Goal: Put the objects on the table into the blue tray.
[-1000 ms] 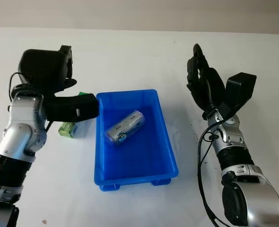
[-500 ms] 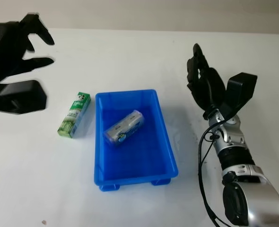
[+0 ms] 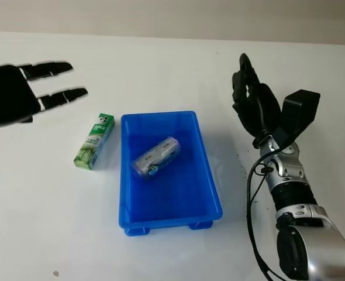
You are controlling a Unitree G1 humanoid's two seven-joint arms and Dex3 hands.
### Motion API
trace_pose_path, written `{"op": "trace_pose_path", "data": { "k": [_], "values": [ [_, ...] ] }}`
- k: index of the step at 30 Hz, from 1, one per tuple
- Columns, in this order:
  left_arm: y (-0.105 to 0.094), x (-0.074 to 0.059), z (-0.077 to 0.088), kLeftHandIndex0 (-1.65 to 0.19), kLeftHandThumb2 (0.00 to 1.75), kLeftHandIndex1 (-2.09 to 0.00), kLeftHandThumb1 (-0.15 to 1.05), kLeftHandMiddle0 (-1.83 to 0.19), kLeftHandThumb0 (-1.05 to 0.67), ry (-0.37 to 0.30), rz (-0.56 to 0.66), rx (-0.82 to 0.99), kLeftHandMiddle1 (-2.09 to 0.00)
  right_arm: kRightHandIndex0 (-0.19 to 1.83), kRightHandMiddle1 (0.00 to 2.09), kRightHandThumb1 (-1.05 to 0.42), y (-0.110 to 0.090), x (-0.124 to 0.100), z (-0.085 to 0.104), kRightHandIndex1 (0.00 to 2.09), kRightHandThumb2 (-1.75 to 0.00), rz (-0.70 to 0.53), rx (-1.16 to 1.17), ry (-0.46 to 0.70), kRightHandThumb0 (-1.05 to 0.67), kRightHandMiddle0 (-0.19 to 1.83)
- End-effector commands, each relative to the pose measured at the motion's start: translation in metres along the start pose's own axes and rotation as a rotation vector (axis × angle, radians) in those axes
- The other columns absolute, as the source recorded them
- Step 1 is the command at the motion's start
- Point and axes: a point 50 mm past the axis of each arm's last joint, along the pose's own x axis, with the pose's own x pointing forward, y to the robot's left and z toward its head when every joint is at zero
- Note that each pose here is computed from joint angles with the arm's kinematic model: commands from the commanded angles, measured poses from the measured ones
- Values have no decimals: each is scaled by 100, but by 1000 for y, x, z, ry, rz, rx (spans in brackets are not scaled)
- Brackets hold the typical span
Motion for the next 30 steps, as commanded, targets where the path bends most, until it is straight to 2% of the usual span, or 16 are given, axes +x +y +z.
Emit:
{"op": "trace_pose_path", "data": {
  "k": [1,4,8,11,19,25,28,30],
  "values": [
    [-1,2,-2,10,43,-3,105,0,-22,-28,13,42,-5,-19,0,-105,-4,-2,3,0,-70,-3,-10,-12,-67,-19],
    [-5,7,3,10,51,-4,105,0,-25,-62,50,52,-6,-19,0,-105,-4,-2,2,0,-70,-7,-7,-9,-67,-19],
    [-7,14,6,10,52,-4,105,1,-24,-99,53,35,-5,-19,0,-105,-5,-3,2,0,-69,-9,-8,-10,-68,-19],
    [-6,21,9,4,46,-8,105,-5,-23,-125,83,13,-7,-19,0,-105,-5,-3,1,0,-70,-11,-2,-12,-67,-19],
    [-1,35,16,-4,55,-10,105,-11,-22,-159,120,-71,-8,-19,0,-105,-5,-3,1,0,-70,-17,-3,-11,-66,-19],
    [2,42,21,-8,47,-12,105,-17,-18,-210,189,-55,-9,-19,0,-105,-5,-4,0,0,-69,-24,-2,-8,-67,-19],
    [2,45,25,-8,51,-11,105,-17,-20,-234,201,-81,-8,-19,0,-105,-5,-4,0,0,-69,-25,4,-10,-66,-19],
    [1,46,29,-13,45,-15,105,-21,-21,-257,209,-106,-10,-19,0,-105,-4,-4,0,0,-69,-27,4,-9,-66,-19]
  ]
}}
